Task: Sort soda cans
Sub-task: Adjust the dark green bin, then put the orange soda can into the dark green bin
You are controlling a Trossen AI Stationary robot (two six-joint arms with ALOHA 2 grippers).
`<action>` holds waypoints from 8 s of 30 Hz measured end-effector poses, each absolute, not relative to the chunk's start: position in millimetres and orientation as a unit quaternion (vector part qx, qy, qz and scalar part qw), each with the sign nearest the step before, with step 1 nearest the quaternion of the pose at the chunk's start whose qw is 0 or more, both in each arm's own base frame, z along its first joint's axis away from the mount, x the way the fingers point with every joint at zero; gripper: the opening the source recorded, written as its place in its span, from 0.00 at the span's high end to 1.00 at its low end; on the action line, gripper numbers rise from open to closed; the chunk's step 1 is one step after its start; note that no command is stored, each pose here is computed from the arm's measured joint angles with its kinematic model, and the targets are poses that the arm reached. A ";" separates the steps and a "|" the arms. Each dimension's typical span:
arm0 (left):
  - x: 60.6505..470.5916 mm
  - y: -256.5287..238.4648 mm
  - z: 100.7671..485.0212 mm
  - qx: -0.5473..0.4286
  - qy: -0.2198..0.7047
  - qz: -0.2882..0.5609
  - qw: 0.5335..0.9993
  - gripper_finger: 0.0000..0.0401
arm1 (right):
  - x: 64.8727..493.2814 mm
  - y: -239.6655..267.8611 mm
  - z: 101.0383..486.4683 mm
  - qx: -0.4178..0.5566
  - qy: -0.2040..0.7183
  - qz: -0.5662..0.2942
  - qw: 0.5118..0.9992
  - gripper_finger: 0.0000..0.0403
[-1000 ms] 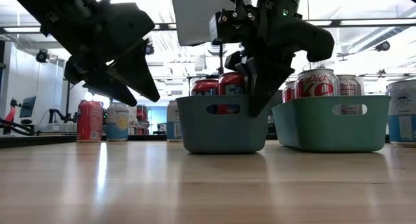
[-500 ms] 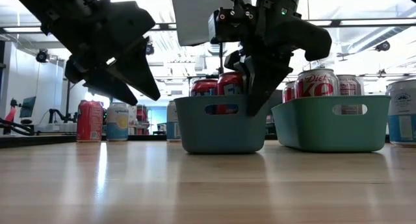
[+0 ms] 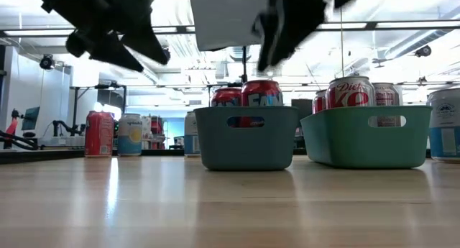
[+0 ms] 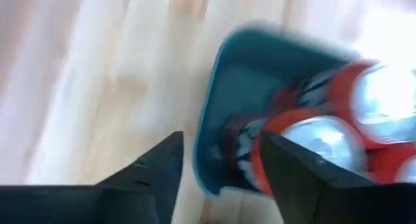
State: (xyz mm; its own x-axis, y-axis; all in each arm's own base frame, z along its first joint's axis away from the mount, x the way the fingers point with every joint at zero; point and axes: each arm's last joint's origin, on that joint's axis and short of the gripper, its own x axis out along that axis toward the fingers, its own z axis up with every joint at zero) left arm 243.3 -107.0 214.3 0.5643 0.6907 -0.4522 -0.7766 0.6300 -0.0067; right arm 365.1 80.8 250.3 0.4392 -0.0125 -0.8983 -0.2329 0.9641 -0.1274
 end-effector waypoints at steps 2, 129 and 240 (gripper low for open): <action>232.4 -98.4 218.2 -0.092 0.165 0.454 0.871 0.20 | 357.9 79.5 274.7 -0.123 0.490 0.060 0.861 0.47; 153.1 273.4 247.4 -0.339 0.645 0.483 0.485 0.16 | 297.7 86.8 283.1 -0.071 0.435 0.036 0.897 0.36; 228.0 219.8 233.2 -0.325 0.613 0.359 0.625 0.13 | 291.5 90.9 275.0 -0.046 0.461 0.027 0.886 0.42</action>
